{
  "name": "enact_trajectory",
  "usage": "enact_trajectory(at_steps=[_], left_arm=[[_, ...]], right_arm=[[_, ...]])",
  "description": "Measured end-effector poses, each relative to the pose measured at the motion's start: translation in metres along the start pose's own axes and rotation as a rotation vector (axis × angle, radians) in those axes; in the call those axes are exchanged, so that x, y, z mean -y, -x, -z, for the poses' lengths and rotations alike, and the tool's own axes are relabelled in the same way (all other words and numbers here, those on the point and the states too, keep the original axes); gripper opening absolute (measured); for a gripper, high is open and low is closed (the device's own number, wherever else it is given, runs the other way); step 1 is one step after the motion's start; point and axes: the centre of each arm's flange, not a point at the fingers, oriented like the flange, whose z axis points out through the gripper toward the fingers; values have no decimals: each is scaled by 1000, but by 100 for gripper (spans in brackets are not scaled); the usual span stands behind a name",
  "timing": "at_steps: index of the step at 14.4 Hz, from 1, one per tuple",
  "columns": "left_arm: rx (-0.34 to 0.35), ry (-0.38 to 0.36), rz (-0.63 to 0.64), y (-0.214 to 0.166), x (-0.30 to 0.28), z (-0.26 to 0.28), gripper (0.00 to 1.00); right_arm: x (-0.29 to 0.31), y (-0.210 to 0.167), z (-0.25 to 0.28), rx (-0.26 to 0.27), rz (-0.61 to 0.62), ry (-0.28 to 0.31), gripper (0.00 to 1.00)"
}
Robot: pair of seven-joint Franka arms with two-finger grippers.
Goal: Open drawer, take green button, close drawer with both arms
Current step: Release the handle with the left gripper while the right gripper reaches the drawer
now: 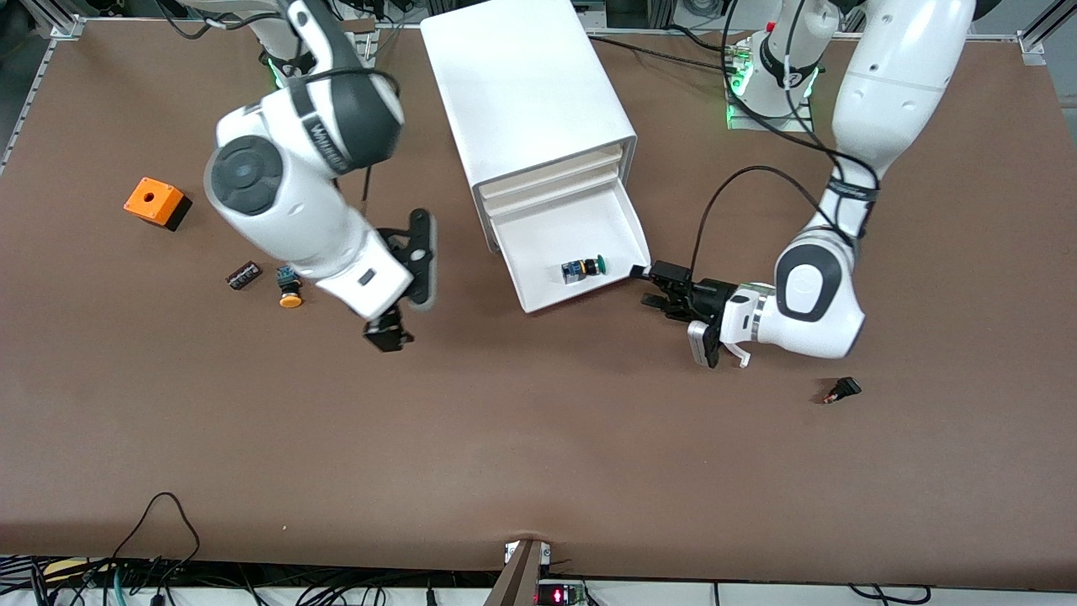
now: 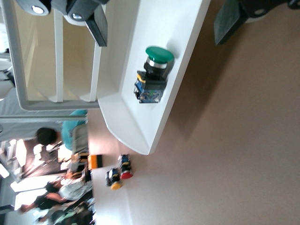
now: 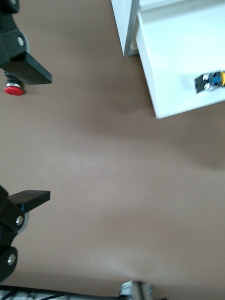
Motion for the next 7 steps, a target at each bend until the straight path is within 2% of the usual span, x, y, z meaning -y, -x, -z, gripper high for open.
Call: enact_trajectory(at_steps=[4,7], left_arm=[[129,-222,4,-14,-29,50,100],[194,-400,16,-15,-29,84,100]], right_arm=[[14,-46,-33,15,84,-33,100],[16,-78,-60,30,128,-39,100]])
